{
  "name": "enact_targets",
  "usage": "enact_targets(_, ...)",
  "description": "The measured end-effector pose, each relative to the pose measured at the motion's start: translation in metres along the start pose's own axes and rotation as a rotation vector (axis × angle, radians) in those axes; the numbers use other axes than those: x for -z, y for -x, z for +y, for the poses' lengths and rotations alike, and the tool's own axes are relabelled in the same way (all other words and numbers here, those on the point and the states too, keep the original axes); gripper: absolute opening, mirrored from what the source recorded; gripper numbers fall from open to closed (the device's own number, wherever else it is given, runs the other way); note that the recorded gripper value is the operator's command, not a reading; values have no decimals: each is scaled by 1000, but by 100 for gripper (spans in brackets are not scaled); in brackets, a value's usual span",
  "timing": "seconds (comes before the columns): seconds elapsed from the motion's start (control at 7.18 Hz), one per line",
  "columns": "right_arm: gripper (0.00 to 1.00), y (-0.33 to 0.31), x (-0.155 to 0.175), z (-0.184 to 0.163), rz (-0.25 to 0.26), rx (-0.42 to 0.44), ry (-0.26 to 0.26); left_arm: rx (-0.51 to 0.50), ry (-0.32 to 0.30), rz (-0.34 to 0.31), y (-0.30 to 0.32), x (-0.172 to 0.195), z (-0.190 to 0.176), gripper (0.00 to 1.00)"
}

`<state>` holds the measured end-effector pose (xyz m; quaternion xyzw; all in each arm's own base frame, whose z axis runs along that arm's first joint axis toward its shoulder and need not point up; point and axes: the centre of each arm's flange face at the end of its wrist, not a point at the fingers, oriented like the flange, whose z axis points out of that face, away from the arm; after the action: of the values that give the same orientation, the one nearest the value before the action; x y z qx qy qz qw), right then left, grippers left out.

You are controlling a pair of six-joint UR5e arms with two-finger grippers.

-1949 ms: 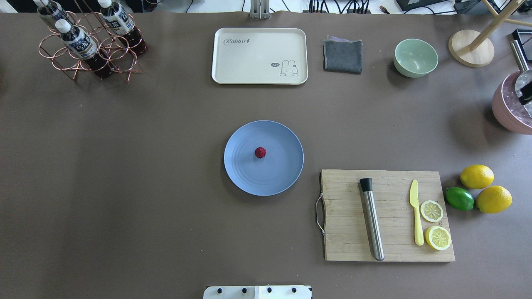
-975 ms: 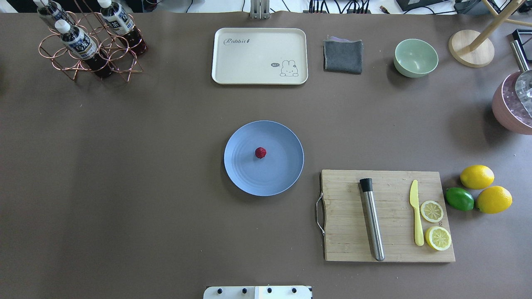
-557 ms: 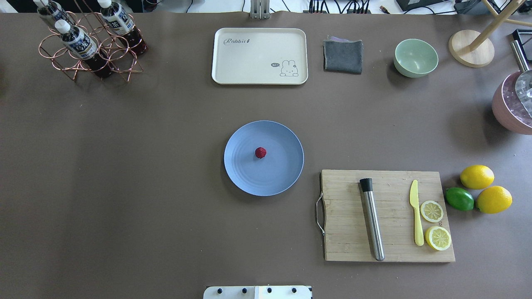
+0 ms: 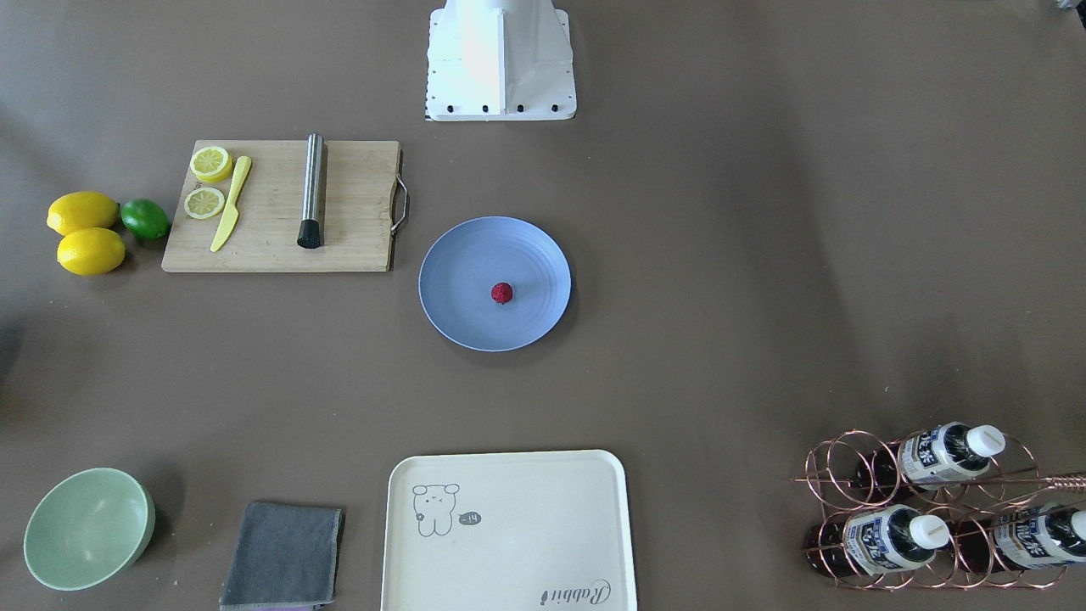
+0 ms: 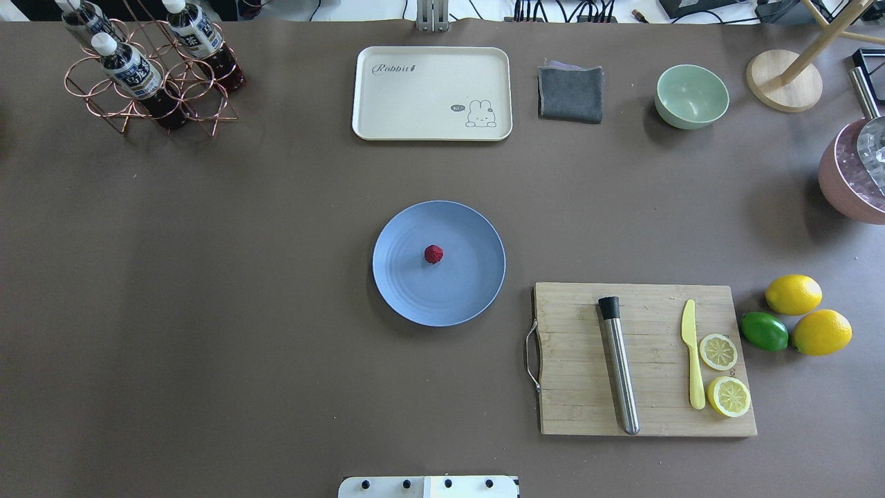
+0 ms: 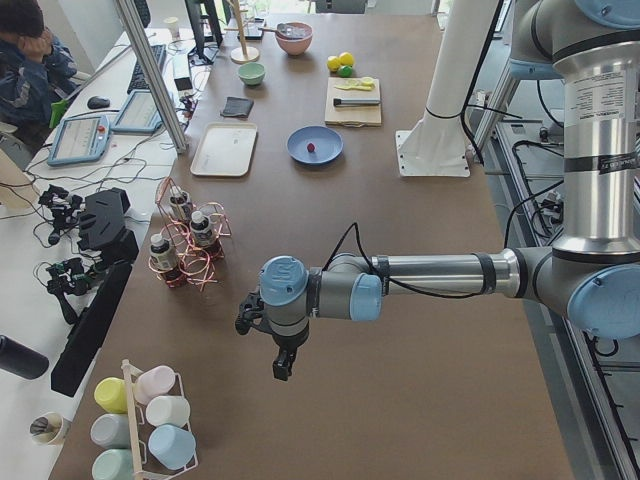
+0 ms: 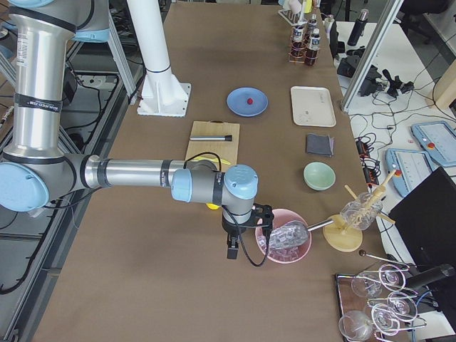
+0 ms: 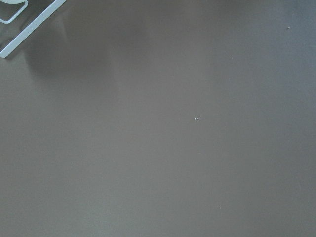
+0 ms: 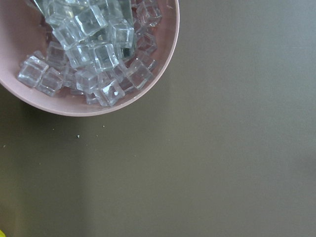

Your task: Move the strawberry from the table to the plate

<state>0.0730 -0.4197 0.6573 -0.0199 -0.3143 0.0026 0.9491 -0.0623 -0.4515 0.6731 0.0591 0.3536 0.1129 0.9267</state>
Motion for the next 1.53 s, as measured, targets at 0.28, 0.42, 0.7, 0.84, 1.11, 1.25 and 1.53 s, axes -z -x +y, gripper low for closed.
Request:
enact_targets(0.28,100,0,0,0,1,1,-1,-3,-6,0,-1,2,-1,99)
enact_targets(0.42,100,0,1,0,0,1,-1,-2,-6,0,-1,2,-1,99)
enact_targets(0.7,100,2,2,-1,0,5,-5,0,-6,0,-1,2,0,99)
enact_targets(0.84,100,2,3,-1,0,6,-6,1,-5,0,-1,2,0,99)
enact_targets(1.11,100,2,3,-1,0,7,-7,0,-5,0,-1,2,0,99)
enact_targets(1.25,100,2,3,-1,0,7,-7,0,-6,0,-1,2,-1,99)
enact_targets(1.53,100,2,3,-2,0,7,-7,0,-6,0,-1,3,-1,99)
